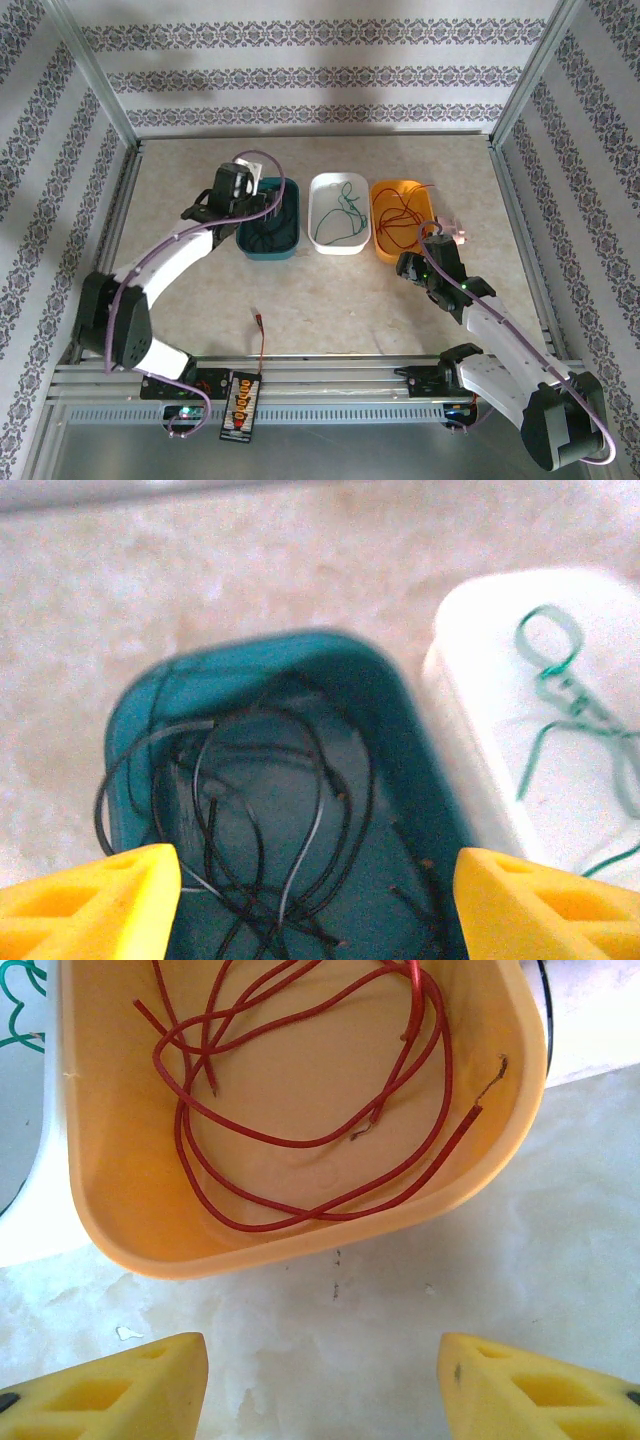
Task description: Untangle the cables
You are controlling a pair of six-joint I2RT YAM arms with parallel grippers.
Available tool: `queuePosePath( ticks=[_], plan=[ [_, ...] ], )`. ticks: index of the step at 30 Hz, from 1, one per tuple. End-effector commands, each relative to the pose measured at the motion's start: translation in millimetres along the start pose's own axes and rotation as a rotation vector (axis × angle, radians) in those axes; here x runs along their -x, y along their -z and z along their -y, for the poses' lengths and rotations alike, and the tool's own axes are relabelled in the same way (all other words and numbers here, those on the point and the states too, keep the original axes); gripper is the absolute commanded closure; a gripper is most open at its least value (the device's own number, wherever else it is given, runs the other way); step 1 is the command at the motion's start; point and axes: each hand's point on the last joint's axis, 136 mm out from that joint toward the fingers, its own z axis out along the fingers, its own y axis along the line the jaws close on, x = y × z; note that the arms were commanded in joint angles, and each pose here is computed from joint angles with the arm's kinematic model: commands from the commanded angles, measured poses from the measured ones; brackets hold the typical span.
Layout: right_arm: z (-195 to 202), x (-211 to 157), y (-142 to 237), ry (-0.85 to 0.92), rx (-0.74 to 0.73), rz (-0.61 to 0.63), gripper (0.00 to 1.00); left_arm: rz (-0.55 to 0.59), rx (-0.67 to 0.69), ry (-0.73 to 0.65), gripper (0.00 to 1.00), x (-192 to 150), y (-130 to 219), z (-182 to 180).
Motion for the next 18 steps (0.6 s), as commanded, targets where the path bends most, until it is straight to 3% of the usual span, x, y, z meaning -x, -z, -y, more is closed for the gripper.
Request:
queuePosePath(
  ticks=[1,3,4,8,11,12,13,18],
  plan=[
    [2,8,3,-0.005,-0.012,0.026,0.38,0.117,0.022,0.010,0.20,29,24,-2],
    [3,12,4,0.005,-0.021,0.047,0.38,0.122,0.066,0.021,0.12,25,27,-11],
    [5,15,4,0.013,-0.028,0.063,0.37,0.105,0.096,0.023,0.00,18,25,-16],
    [16,30,9,0.020,-0.103,0.138,0.35,0.054,0.241,0.060,0.01,-5,24,-45],
    [21,59,22,0.022,-0.160,0.261,0.27,0.105,0.380,0.124,0.01,-13,42,-78],
    [23,70,28,0.023,-0.180,0.318,0.08,0.121,0.425,0.155,0.01,-17,50,-91],
    [26,79,33,0.026,-0.201,0.378,0.02,0.128,0.458,0.181,0.01,-23,56,-102],
    [23,113,51,0.091,-0.221,0.661,0.02,0.063,0.651,0.217,0.01,-57,77,-149]
  ],
)
